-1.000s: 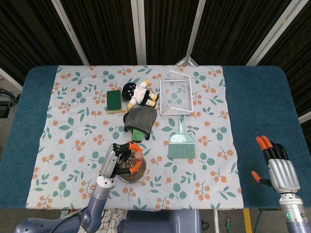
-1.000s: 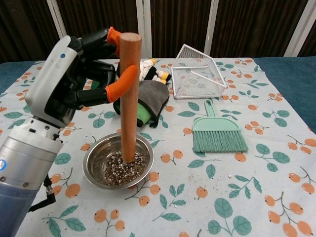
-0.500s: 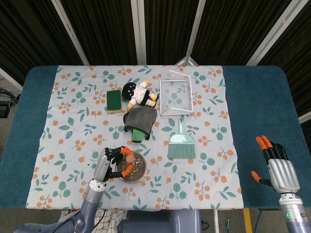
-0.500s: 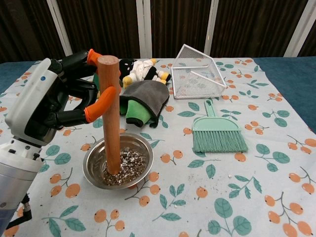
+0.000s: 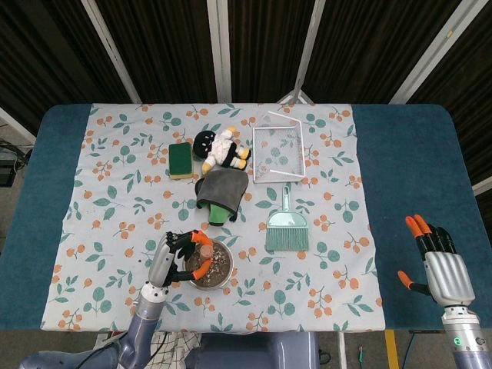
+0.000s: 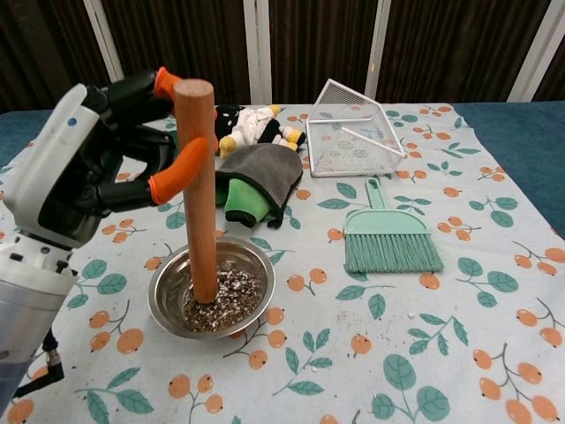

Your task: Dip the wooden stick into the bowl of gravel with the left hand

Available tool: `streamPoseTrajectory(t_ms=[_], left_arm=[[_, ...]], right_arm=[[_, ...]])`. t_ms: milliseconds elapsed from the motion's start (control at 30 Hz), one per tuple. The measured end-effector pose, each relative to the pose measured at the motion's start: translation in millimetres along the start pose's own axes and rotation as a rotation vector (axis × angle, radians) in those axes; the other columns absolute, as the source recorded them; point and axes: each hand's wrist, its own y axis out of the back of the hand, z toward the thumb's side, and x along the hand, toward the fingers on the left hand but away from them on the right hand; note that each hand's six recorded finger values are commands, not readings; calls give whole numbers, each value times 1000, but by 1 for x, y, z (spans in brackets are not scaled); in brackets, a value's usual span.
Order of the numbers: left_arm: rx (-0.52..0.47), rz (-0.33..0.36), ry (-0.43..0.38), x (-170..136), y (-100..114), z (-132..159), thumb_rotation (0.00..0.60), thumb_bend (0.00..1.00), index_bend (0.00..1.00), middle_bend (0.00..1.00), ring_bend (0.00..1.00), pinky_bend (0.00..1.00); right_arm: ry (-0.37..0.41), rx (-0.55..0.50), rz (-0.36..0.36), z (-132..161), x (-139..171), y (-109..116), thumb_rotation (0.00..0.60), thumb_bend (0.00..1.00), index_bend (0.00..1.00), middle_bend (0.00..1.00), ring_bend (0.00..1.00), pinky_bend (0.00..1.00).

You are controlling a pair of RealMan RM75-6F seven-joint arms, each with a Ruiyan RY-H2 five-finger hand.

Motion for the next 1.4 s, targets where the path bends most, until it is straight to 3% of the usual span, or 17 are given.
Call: streamPoseTrajectory(t_ms=[300,533,667,767,1067,1233,1400], left_arm=[[25,19,-80,34,10,29,600,909,550,620,864,958],[165,-26,-126,43,38,35,600,909,550,621,865,958],[295,-78,-152,48,62,34,600,909,559,636,866,958],[453,-143,-169,50,89,28,600,909,564,642,865,958],[841,-309,-116,42,157,-7,600,909,568,647,866,958],[991,-402,-59,25,181,-31,600,909,568,644,866,958],[1073,-471,-6,7,193,-51,600,909,568,644,866,958]], right_arm=[[-1,-1,0,0,0,0,600,269,0,0,0,0],[1,-3,2,0,0,0,600,269,0,0,0,0],[3,-5,3,0,0,0,600,268,0,0,0,0],[3,-6,4,0,0,0,600,269,0,0,0,0],[0,-6,7,1,0,-1,600,269,0,0,0,0],[-2,-5,6,1,0,-1,600,269,0,0,0,0],[-4,-4,7,1,0,-1,600,269,0,0,0,0]])
